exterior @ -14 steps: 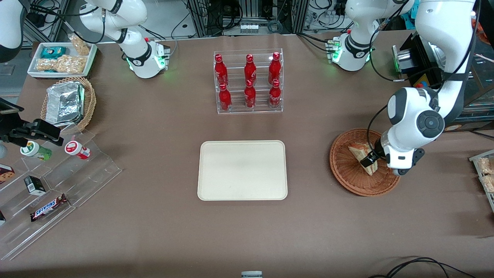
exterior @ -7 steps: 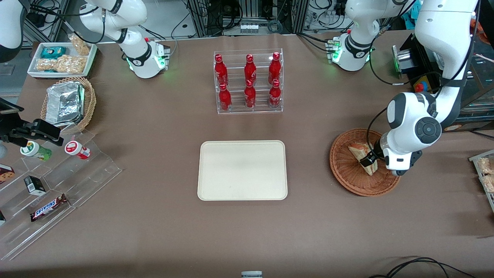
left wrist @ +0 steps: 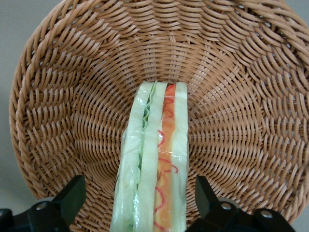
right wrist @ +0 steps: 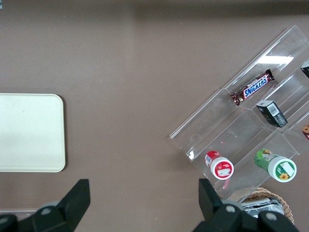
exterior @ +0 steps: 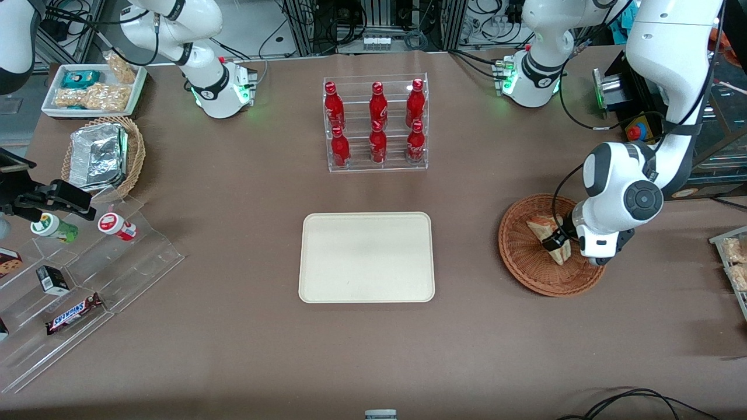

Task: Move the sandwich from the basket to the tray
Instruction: 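Close the left gripper on the sandwich's wrapped edge, then lift the sandwich out of the basket with the left gripper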

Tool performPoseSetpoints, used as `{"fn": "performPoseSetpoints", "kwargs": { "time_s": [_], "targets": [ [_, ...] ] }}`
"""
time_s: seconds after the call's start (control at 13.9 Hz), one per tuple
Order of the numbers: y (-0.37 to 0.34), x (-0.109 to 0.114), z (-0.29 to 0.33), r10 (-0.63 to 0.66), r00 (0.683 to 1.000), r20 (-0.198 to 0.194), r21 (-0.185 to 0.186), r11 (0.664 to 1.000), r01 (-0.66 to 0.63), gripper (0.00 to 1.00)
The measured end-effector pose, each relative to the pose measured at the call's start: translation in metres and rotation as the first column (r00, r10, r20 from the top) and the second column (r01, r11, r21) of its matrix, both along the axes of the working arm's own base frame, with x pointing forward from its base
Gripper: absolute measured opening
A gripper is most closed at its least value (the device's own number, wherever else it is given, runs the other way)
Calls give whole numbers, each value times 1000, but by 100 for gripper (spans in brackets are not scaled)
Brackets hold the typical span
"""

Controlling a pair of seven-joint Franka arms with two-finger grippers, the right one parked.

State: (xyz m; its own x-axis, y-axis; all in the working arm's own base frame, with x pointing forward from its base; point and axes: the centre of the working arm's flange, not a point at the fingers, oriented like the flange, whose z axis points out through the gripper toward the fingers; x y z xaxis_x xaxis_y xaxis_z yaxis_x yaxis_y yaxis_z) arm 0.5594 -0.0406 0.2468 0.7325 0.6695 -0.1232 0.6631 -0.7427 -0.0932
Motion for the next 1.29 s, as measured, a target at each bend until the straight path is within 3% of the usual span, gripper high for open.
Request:
{"fn": "performPoseSetpoints", "kwargs": {
  "time_s": [0.22,0.5,0.72,1.01,1.15,1.29],
  "targets": [
    [-5,-1,0,59,998,-1,11,998,-58,95],
    [-12,-3,7,98,995,-9,23,995,-98,52],
    [-15,3,26,197,980,23,36,980,-198,25],
    [-59,12,91,138,990,20,38,990,-139,15],
    [-112,11,124,44,997,64,17,999,-46,15],
    [-176,-4,141,-146,984,105,36,989,143,15]
  ]
}}
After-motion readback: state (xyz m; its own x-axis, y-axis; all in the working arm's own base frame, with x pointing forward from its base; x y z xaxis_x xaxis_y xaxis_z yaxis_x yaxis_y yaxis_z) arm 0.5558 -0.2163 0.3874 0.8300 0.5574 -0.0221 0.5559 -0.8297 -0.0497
